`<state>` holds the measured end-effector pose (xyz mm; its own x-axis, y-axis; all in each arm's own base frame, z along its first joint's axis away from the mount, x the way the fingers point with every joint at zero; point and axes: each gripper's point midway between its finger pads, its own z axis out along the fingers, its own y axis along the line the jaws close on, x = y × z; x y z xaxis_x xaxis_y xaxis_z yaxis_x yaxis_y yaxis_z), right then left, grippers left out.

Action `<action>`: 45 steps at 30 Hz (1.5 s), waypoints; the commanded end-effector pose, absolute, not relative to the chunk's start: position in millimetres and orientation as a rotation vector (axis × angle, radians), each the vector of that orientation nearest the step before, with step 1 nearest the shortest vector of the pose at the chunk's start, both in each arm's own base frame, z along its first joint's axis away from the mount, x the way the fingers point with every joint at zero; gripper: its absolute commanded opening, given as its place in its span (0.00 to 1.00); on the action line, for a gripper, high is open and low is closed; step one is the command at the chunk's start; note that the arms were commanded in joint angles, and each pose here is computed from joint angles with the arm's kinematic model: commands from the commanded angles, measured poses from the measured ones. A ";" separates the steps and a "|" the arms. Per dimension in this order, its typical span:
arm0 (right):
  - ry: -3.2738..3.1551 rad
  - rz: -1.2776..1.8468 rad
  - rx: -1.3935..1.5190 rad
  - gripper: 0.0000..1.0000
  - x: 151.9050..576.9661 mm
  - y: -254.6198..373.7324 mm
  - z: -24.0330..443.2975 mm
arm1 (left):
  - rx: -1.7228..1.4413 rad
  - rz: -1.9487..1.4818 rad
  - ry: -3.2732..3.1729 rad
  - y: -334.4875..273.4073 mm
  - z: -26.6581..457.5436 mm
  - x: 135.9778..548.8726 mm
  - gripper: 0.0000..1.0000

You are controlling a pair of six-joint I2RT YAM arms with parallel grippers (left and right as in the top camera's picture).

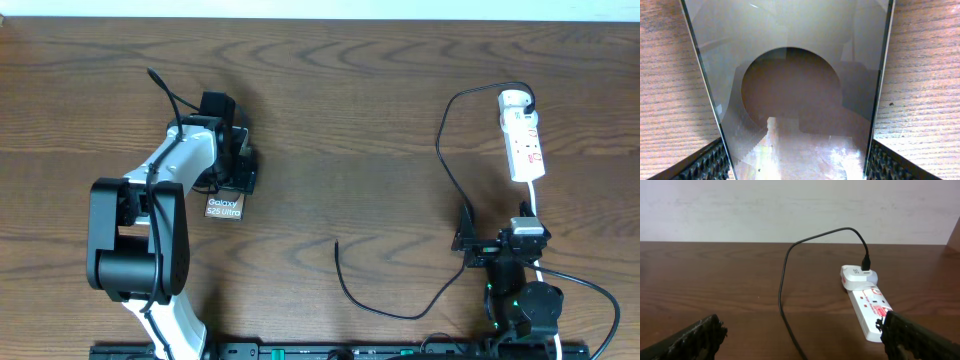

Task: Plug charger to phone and switch on socket
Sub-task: 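Lower the left gripper and close it on the phone's sides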

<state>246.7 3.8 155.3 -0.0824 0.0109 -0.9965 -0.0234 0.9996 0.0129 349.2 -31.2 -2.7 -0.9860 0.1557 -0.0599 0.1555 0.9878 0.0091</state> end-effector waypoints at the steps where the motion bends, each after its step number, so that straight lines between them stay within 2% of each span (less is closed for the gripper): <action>1: 1.654 0.026 -0.026 0.99 246.5 5.8 154.8 | 0.238 0.033 3.098 -26.1 -9.9 344.0 0.80; 24: 1.654 0.026 -0.025 0.99 246.5 5.8 154.8 | 0.238 0.033 3.099 -26.1 -9.9 343.9 0.72; 31: 1.654 0.026 -0.026 0.99 246.5 5.8 154.8 | 0.238 0.033 3.098 -26.1 -9.9 344.0 0.54; 33: 1.654 0.026 -0.025 0.99 246.5 5.8 154.8 | 0.238 0.033 3.098 -26.1 -9.9 344.0 0.42; 40: 1.654 0.026 -0.025 0.99 246.5 5.8 154.8 | 0.238 0.033 3.097 -26.1 -9.9 344.3 0.19; 41: 1.654 0.026 -0.026 0.99 246.5 5.8 154.8 | 0.238 0.033 3.095 -26.1 -9.9 345.0 0.09; 45: 1.654 0.026 -0.026 0.99 246.5 5.8 154.8 | 0.238 0.033 3.091 -26.2 -9.8 345.8 0.07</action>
<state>246.7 3.8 155.3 -0.0824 0.0109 -0.9965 -0.0234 0.9996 0.0129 349.3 -31.2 -2.7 -0.9860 0.1557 -0.0603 0.1555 0.9878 0.0091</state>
